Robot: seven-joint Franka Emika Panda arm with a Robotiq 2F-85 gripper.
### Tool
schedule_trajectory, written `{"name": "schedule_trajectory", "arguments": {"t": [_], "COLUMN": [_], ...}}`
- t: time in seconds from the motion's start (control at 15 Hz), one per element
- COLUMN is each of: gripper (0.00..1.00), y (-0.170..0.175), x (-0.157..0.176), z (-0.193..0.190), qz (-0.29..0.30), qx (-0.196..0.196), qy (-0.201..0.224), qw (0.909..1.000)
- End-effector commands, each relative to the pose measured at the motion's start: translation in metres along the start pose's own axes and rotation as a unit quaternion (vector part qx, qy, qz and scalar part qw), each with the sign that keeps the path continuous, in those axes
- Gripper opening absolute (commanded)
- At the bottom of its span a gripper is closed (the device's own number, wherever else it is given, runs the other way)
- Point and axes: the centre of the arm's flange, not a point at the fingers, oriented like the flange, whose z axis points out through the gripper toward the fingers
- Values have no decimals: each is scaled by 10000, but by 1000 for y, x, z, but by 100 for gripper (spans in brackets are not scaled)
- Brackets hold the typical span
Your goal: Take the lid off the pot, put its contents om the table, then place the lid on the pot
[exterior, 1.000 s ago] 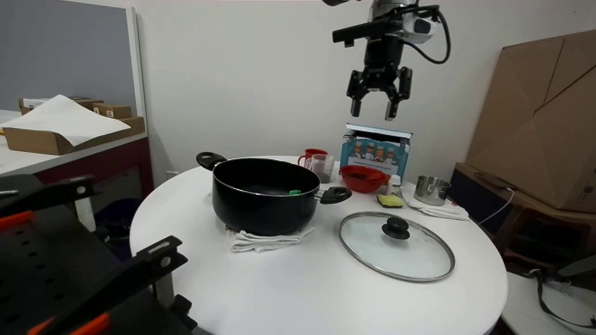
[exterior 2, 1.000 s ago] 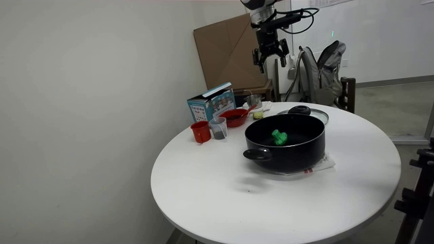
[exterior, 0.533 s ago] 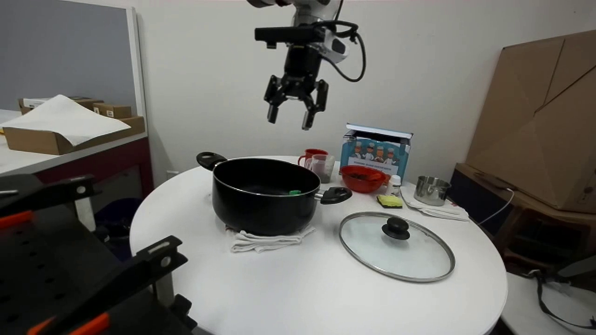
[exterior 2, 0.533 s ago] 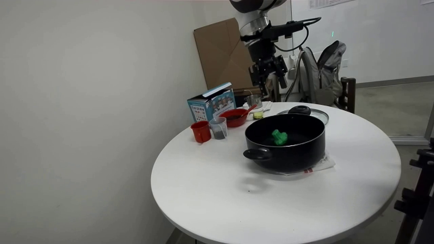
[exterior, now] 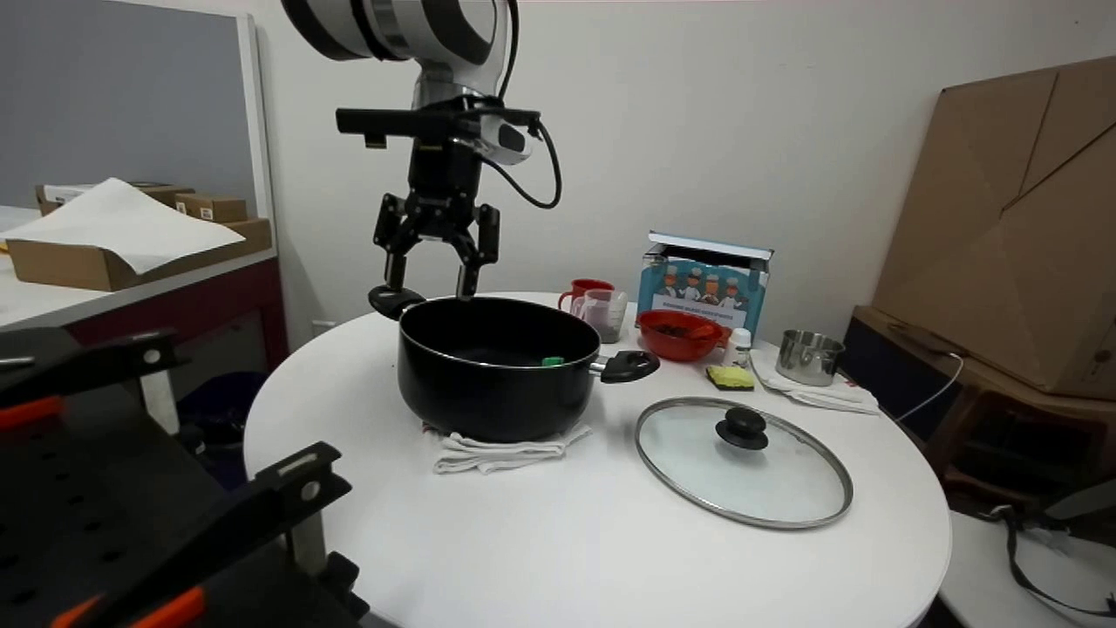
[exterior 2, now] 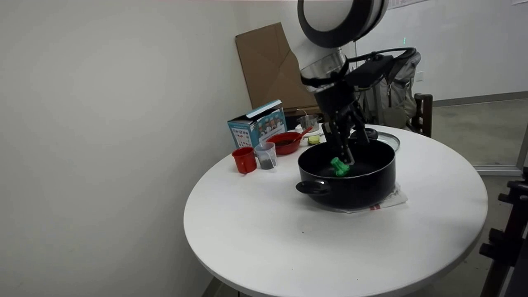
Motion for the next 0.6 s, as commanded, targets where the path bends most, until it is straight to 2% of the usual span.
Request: {"name": "schedule_trajectory", "arguments": {"t": [0.0, 0.33, 0.53], "gripper": [100, 100, 100], "y": [3, 25, 35], "x": [2, 21, 33], "z": [12, -3, 0], "qz": [158, 675, 1085], "qx": [-97, 208, 359], "qy": [207, 408, 440], "qw": [9996, 9967, 9925]}}
